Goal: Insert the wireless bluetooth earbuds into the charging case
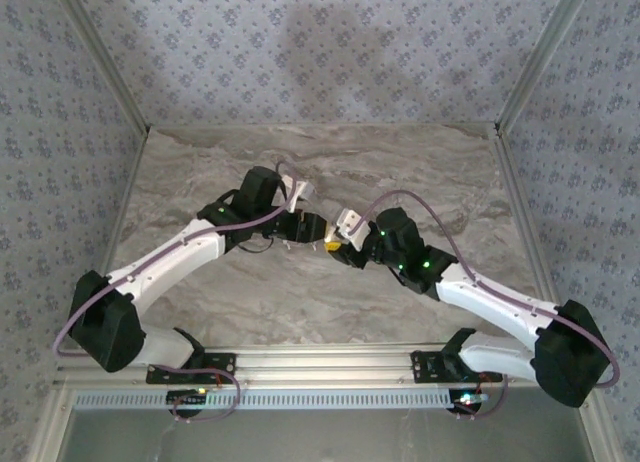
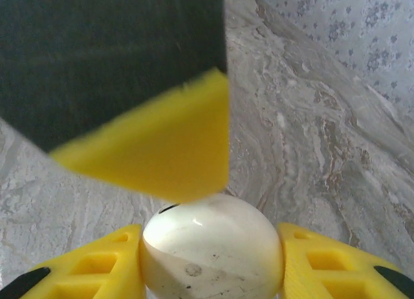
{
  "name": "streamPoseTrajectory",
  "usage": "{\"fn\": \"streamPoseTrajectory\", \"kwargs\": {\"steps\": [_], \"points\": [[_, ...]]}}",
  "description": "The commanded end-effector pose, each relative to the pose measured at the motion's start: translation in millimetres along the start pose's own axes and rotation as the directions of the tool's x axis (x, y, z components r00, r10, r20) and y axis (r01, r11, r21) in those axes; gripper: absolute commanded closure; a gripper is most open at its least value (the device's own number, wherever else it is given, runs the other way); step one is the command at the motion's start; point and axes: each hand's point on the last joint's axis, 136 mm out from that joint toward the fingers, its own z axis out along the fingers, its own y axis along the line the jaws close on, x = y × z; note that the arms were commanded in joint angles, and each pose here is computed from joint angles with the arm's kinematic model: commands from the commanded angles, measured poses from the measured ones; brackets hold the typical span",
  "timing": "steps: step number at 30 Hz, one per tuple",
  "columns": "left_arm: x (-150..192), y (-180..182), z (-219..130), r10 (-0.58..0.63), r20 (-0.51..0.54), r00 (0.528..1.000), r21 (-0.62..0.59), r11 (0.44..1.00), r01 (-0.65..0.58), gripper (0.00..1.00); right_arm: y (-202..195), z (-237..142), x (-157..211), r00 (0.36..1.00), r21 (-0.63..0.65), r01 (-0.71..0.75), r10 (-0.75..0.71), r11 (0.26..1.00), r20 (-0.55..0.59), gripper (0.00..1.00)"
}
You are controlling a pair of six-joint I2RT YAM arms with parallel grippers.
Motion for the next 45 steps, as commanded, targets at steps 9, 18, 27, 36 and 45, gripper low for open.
{"fn": "streamPoseTrajectory", "kwargs": {"steps": [9, 18, 27, 36, 45], "points": [[6.1, -14.0, 8.5, -0.013, -0.07, 0.997, 0.052, 0.999, 0.016, 0.57, 6.8, -5.6, -23.1, 0.994, 0.001, 0.09, -0.09, 0.996, 0.064, 0.62], [6.3, -19.1, 12.9, -0.013, -0.095, 0.995, 0.089, 0.996, 0.021, 0.72, 7.7, -8.0, -29.8, 0.99, 0.009, 0.112, -0.112, 0.994, 0.086, 0.61], [5.4, -32.1, 11.4, 0.027, -0.084, 0.996, 0.203, 0.979, -0.009, 0.89, -4.8, -25.7, -33.0, 0.978, 0.098, 0.138, -0.151, 0.986, 0.144, 0.38], [3.8, -56.6, 3.0, 0.079, -0.045, 0.996, 0.388, 0.92, -0.055, 0.89, -1.6, -72.7, -26.2, 0.911, 0.054, 0.188, -0.194, 0.981, 0.365, 0.0], [3.1, -73.4, -4.9, 0.108, -0.022, 0.994, 0.484, 0.871, -0.084, 0.89, -4.0, -84.1, -37.1, 0.912, 0.002, 0.187, -0.175, 0.982, 0.371, 0.0]]}}
